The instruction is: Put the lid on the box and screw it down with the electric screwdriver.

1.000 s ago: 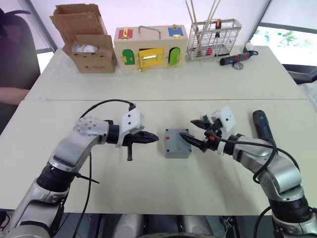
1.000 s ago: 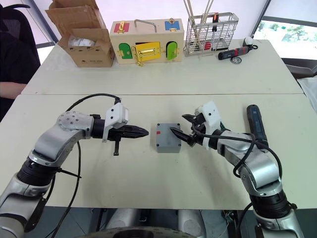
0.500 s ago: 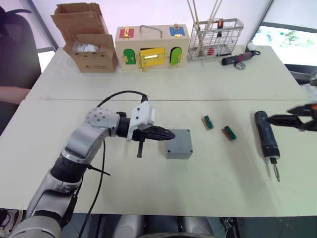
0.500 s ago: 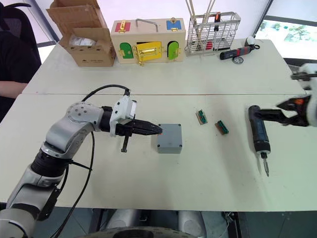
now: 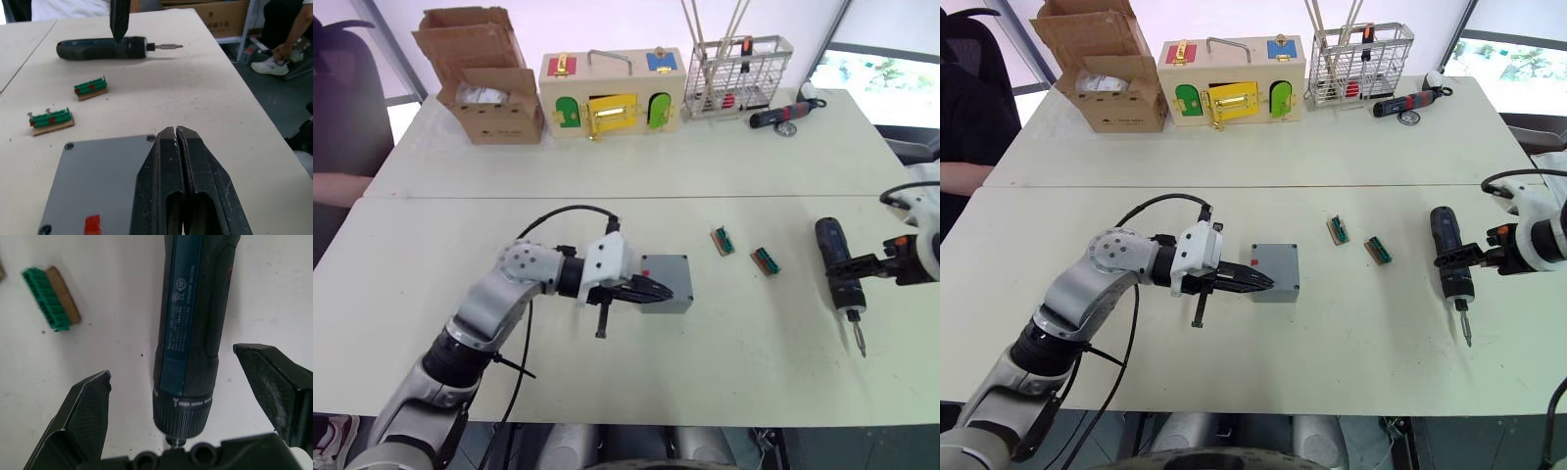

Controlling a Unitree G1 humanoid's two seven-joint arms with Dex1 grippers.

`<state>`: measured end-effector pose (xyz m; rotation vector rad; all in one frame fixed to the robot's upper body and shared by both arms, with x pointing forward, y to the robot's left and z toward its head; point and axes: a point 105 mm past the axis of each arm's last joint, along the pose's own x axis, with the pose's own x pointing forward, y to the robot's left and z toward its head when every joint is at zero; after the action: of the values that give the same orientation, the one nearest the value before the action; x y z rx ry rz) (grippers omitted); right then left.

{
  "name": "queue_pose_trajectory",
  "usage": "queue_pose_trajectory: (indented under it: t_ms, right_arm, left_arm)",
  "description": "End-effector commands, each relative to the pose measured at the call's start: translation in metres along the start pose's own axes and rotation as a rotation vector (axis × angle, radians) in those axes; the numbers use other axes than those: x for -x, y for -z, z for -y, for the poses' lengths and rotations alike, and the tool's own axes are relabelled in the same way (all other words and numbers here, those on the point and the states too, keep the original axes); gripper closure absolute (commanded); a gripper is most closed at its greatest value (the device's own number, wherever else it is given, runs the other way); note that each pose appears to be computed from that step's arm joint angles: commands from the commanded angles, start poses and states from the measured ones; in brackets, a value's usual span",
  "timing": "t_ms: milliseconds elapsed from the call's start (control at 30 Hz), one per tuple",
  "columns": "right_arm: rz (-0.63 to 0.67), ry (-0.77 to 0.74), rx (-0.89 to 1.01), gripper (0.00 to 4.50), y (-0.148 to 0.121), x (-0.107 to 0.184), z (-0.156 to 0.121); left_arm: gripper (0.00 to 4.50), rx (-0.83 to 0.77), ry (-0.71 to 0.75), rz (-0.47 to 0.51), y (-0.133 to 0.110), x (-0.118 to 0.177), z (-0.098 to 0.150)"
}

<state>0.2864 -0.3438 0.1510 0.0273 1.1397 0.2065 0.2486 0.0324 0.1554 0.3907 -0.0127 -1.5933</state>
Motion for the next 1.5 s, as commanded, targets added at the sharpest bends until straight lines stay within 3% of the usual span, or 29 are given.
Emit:
queue_pose_trajectory:
  t_ms: [33,533,567,667,833,1167,1400,1500]
  right_arm:
    - [-0.002,0.053,0.023,0.03,-0.006,0.002,0.009]
    - [-0.166,0.113,0.106,0.03,0.007,-0.029,0.023]
    - [-0.175,0.112,0.115,0.52,0.008,-0.031,0.024]
    - [-0.222,0.096,0.154,1.35,0.014,-0.036,0.021]
    - [-0.265,0.09,0.188,2.42,0.022,-0.039,0.022]
    - [-0.283,0.077,0.21,2.43,0.032,-0.038,0.024]
    - [-0.206,0.1,0.201,2.5,0.016,-0.034,0.028]
    - [-0.052,0.067,0.143,2.5,-0.011,-0.017,0.02]
  left_arm:
    - [4.5,-0.033,-0.023,0.016,-0.011,0.004,0.002]
    - [4.5,-0.011,-0.066,0.003,-0.007,0.006,0.001]
    - [4.5,-0.01,-0.068,0.003,-0.007,0.005,0.001]
    - [4.5,-0.003,-0.078,-0.003,-0.006,0.006,0.003]
    - [4.5,0.009,-0.094,-0.017,-0.004,0.01,0.005]
    - [4.5,-0.005,-0.102,-0.017,-0.006,0.01,-0.003]
    - [4.5,-0.016,-0.081,-0.017,-0.006,0.011,-0.01]
    - [4.5,-0.016,-0.076,-0.02,-0.003,0.012,-0.017]
